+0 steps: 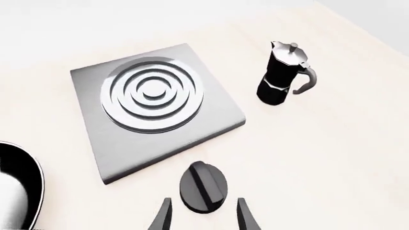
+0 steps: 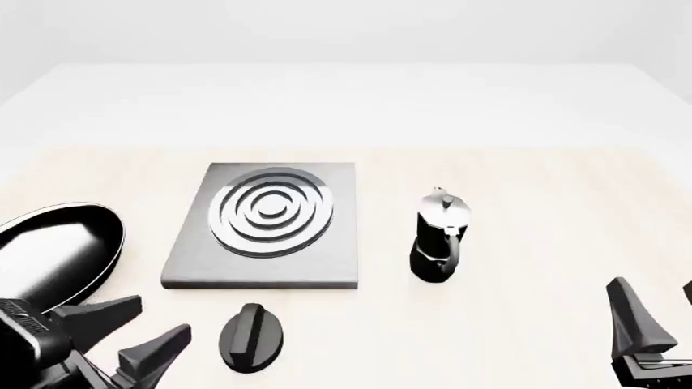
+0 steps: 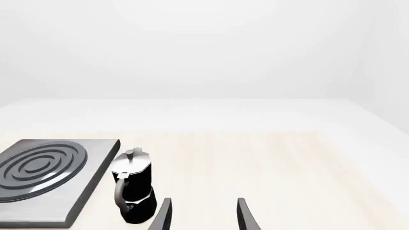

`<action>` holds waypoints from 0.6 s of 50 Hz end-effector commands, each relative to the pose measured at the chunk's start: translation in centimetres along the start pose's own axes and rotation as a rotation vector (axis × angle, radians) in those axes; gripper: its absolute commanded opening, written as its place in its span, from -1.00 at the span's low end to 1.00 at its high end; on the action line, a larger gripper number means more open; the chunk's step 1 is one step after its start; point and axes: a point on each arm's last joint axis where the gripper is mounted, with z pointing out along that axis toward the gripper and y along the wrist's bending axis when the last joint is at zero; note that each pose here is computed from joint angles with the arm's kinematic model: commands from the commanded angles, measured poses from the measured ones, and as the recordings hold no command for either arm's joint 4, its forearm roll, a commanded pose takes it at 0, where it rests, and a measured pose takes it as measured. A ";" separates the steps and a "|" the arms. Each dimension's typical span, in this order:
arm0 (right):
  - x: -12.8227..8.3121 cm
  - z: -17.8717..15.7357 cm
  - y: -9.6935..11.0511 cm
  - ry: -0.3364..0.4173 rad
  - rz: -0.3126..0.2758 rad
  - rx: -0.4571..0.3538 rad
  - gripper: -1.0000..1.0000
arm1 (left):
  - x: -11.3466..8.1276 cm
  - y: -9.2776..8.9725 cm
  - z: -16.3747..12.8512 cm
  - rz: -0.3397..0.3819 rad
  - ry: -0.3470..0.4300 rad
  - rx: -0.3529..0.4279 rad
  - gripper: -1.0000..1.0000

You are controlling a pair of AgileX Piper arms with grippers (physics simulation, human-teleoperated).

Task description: Turn on the stove and put the frying pan on it.

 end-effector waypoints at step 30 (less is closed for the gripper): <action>0.0 0.0 0.0 0.000 0.000 0.000 1.00 | 5.2 -0.9 6.0 -0.104 0.132 0.081 1.00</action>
